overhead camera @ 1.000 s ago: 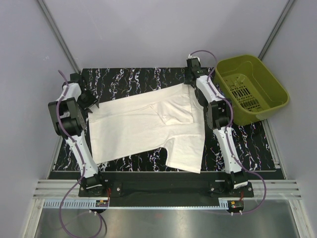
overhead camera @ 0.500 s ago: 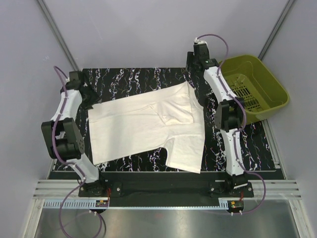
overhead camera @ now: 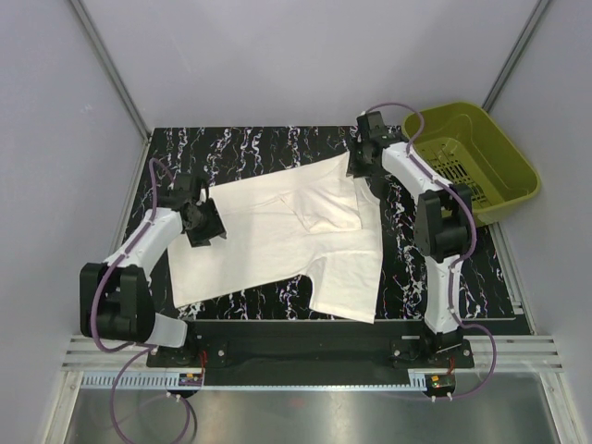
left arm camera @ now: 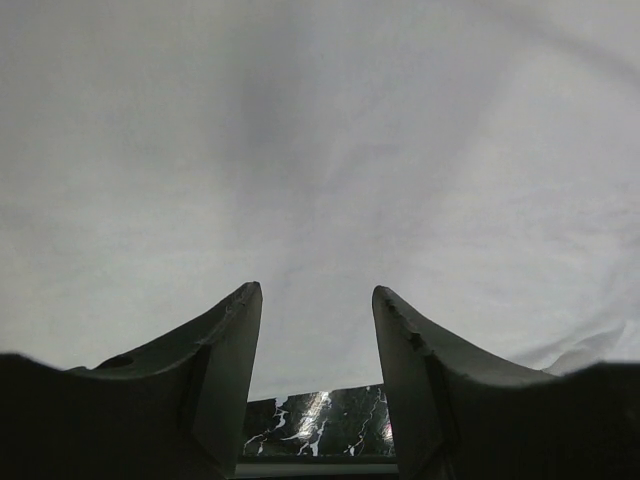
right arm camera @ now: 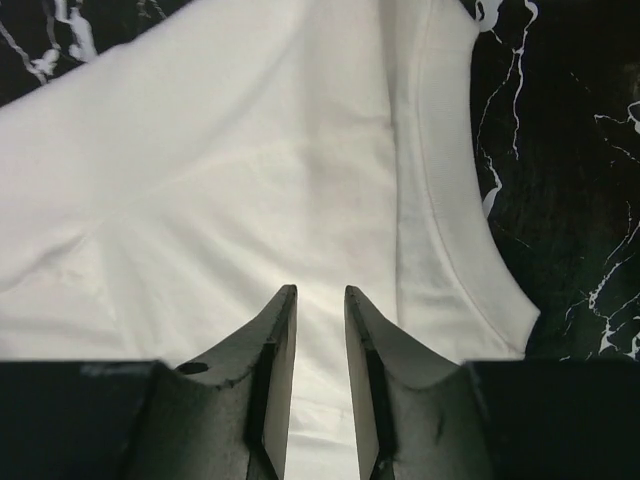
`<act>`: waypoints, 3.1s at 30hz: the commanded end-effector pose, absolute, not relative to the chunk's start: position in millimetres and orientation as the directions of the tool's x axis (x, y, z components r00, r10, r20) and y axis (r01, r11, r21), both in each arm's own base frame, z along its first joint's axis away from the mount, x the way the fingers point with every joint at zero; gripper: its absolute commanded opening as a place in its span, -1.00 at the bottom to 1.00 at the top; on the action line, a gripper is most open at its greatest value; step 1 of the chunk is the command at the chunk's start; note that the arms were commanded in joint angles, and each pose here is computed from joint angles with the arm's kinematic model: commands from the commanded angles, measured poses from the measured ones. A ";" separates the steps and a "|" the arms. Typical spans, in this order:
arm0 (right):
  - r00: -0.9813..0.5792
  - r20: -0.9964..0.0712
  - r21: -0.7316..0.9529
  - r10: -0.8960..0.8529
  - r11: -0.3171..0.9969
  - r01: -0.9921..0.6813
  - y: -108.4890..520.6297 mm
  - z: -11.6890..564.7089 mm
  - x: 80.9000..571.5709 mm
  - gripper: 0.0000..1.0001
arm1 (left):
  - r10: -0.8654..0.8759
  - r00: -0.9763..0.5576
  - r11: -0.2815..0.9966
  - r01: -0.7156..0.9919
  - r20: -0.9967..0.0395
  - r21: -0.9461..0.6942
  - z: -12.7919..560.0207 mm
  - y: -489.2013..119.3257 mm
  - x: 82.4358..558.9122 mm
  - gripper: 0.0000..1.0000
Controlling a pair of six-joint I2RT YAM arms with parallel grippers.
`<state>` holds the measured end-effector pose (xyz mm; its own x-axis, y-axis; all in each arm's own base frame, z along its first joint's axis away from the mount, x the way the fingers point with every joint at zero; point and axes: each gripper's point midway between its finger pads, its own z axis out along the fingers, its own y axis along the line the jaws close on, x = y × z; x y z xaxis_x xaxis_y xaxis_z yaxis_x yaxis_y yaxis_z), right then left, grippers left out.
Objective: Fold and stack the t-shirts
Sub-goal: Fold the tshirt
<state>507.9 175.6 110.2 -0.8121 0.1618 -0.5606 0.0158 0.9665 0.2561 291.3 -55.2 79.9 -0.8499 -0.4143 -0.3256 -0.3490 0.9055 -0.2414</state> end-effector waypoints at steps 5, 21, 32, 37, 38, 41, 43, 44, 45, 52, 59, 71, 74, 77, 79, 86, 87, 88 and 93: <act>-0.804 -0.576 0.182 0.149 0.982 0.052 171.2 75.8 529.5 -0.22 | -0.389 -0.845 0.915 -0.308 -0.367 -0.259 97.7 -62.5 275.0 0.07; -0.789 -0.606 -0.112 0.097 0.972 0.206 81.6 37.4 592.0 -0.10 | -0.363 -0.838 0.932 -0.316 -0.407 -0.179 116.8 -49.8 303.4 0.07; -0.763 -0.636 0.156 0.116 0.988 0.020 167.5 144.4 549.2 -0.06 | -0.362 -0.835 0.932 -0.306 -0.414 -0.196 124.5 -52.7 312.3 0.07; -0.847 -0.517 0.313 0.124 0.948 -0.053 221.8 127.6 490.3 -0.57 | -0.360 -0.842 0.932 -0.304 -0.403 -0.197 114.9 -51.7 292.5 0.06; -0.872 -0.473 0.328 0.122 0.944 -0.045 225.5 111.0 476.8 -0.67 | -0.359 -0.843 0.932 -0.306 -0.399 -0.192 113.0 -50.8 289.5 0.06; -0.903 -0.408 0.386 0.135 0.922 -0.037 235.3 98.4 459.9 -0.74 | -0.382 -0.829 0.924 -0.329 -0.408 -0.196 114.8 -47.5 284.0 0.06; -0.912 -0.389 0.382 0.127 0.924 -0.034 235.8 89.2 451.3 -0.73 | -0.403 -0.822 0.915 -0.349 -0.401 -0.204 114.5 -45.4 281.6 0.05; -0.910 -0.394 0.389 0.128 0.921 -0.039 237.5 89.0 451.2 -0.71 | -0.409 -0.819 0.912 -0.353 -0.403 -0.209 115.7 -45.3 280.1 0.05; -0.914 -0.387 0.386 0.125 0.922 -0.037 237.5 84.5 449.0 -0.70 | -0.412 -0.817 0.911 -0.355 -0.403 -0.212 116.3 -45.1 279.4 0.06; -0.922 -0.382 0.316 0.058 0.946 -0.071 224.4 60.9 440.1 -0.68 | -0.419 -0.810 0.908 -0.360 -0.410 -0.217 119.9 -43.6 273.1 0.05; -0.945 -0.328 0.386 0.006 0.913 -0.128 247.9 48.2 413.1 -0.68 | -0.491 -0.772 0.871 -0.444 -0.403 -0.210 123.3 -33.1 268.7 0.07; -0.918 -0.394 0.270 0.048 0.961 -0.066 192.7 130.4 344.3 -0.04 | -0.776 -0.561 0.611 -0.781 -0.290 -0.124 98.4 12.2 212.3 0.10; -0.918 -0.384 0.361 0.102 0.931 -0.048 187.3 141.0 298.9 0.36 | -0.882 -0.440 0.462 -0.877 -0.169 -0.129 71.5 16.1 189.4 0.07; -0.935 -0.333 0.437 0.124 0.899 -0.036 188.4 130.0 263.9 0.42 | -0.929 -0.346 0.363 -0.923 -0.132 -0.130 54.0 22.4 179.9 -0.16; -0.948 -0.300 0.444 0.109 0.895 -0.037 185.2 119.9 246.9 0.41 | -0.931 -0.339 0.355 -0.926 -0.135 -0.128 52.4 24.0 178.5 -0.25; -0.943 -0.316 0.481 0.104 0.874 -0.065 180.1 117.9 222.6 0.40 | -0.917 -0.373 0.382 -0.924 -0.140 -0.036 39.8 30.5 162.0 -0.04; -0.944 -0.314 0.481 0.100 0.874 -0.067 179.7 116.8 220.1 0.40 | -0.912 -0.383 0.393 -0.918 -0.145 -0.048 37.1 30.5 164.7 -0.04; -0.944 -0.314 0.480 0.098 0.875 -0.069 178.8 115.7 218.4 0.40 | -0.911 -0.390 0.399 -0.916 -0.136 -0.043 33.4 29.3 163.1 -0.04; -0.948 -0.299 0.453 0.112 0.891 -0.038 171.7 107.1 213.7 0.39 | -0.906 -0.421 0.422 -0.906 -0.045 -0.038 13.7 15.5 157.0 -0.08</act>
<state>211.9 169.7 102.4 -0.9567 0.0942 -0.2754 -0.0369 0.8992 0.4360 150.7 20.3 19.7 -0.4055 -0.9114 -0.0693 -0.9136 0.4066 -0.0013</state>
